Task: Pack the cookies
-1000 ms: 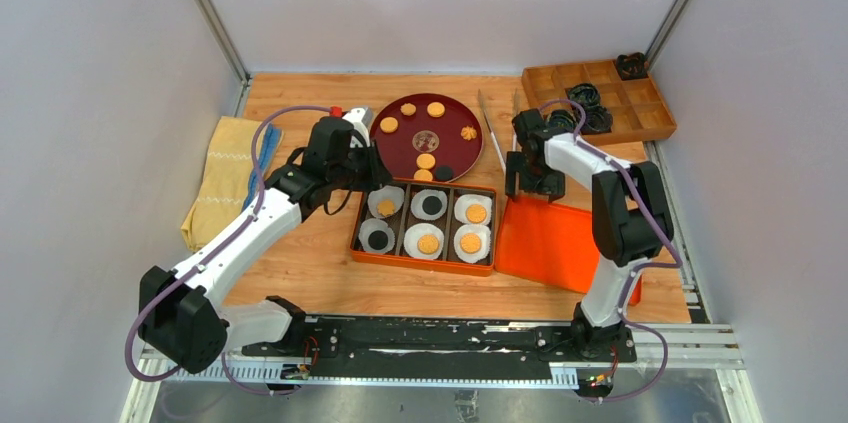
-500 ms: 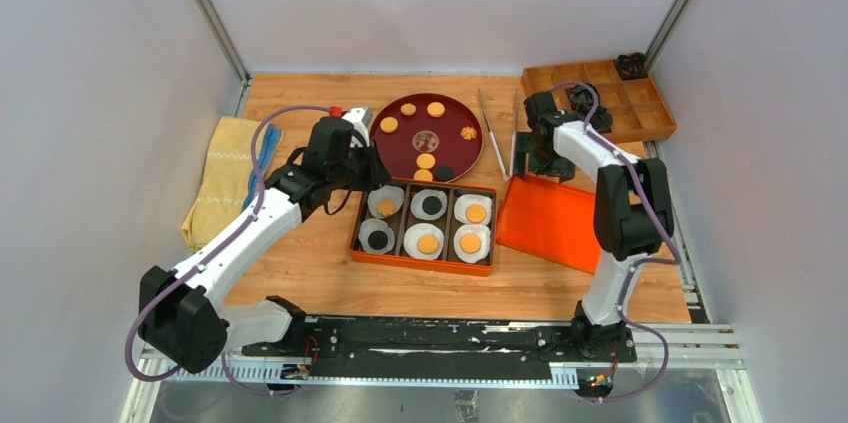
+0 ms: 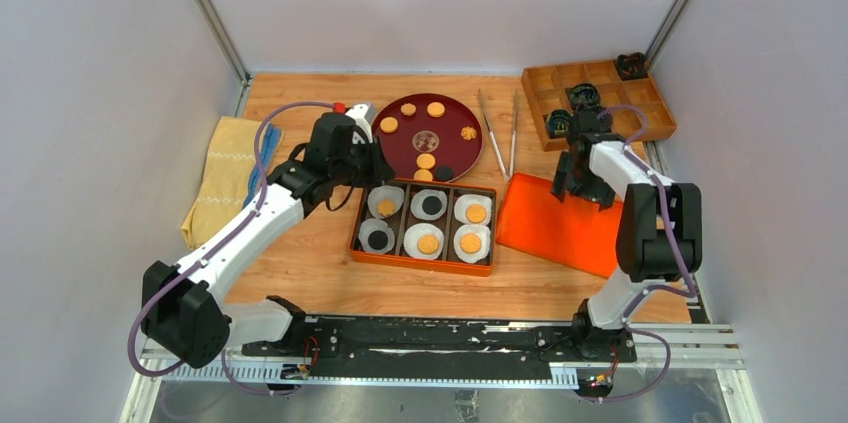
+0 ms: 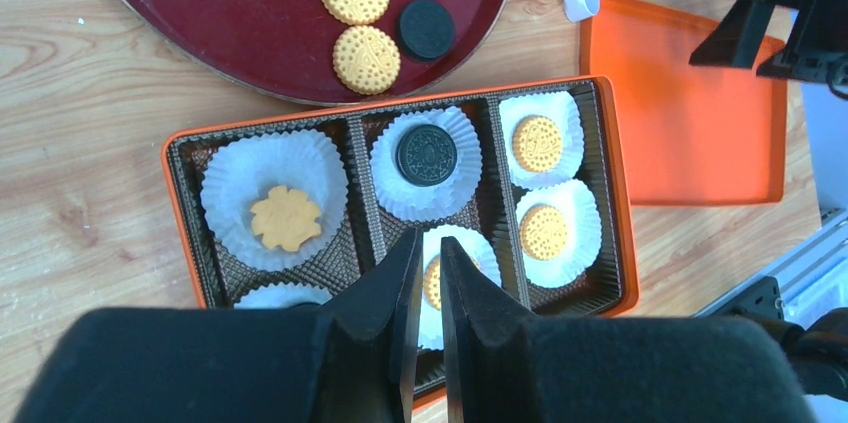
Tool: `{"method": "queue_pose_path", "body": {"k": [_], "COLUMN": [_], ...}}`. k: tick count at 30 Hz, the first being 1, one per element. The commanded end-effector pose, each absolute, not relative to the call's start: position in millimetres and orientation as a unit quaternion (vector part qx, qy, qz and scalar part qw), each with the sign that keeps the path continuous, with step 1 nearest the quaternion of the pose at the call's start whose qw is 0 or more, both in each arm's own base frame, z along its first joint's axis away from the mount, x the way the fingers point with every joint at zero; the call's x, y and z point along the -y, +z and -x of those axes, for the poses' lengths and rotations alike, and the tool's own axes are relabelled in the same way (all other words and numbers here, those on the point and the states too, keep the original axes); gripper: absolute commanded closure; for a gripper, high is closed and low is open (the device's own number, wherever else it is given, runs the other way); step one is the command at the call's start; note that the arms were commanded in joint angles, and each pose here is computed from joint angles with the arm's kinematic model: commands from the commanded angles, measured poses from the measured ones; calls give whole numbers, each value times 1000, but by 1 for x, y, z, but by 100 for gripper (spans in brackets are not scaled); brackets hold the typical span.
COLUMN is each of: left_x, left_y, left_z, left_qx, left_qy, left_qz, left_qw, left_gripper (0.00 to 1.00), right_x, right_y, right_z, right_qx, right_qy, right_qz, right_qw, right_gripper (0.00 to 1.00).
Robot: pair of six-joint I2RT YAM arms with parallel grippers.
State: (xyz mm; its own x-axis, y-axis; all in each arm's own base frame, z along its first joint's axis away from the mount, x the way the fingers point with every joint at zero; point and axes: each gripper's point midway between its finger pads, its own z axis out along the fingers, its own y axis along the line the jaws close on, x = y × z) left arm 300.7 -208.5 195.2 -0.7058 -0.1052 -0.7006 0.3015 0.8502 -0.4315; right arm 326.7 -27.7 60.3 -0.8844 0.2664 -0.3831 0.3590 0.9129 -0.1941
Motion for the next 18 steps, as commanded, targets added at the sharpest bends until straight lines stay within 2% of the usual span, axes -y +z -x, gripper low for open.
{"method": "queue_pose_path", "body": {"k": [1,7,18], "left_x": [215,223,226], "left_y": [213,214,212], "left_z": [-302,-302,-301], "left_qx": [-869,-867,-866], "left_qy": [-286,-301,-310], "left_qz": [-63,-69,-70], "left_qw": [399,391,386], "left_gripper": [82,82,81], "right_x": [63,92,138], "right_y": [44,42,56], "right_z": [-279,-238,-200], "right_qx": [-944,-911,-871], "right_qy": [-158,-184,-225], "right_qz": [-257,-344,-418], "right_qw": [133,132,130], "right_gripper": [9,9,9]}}
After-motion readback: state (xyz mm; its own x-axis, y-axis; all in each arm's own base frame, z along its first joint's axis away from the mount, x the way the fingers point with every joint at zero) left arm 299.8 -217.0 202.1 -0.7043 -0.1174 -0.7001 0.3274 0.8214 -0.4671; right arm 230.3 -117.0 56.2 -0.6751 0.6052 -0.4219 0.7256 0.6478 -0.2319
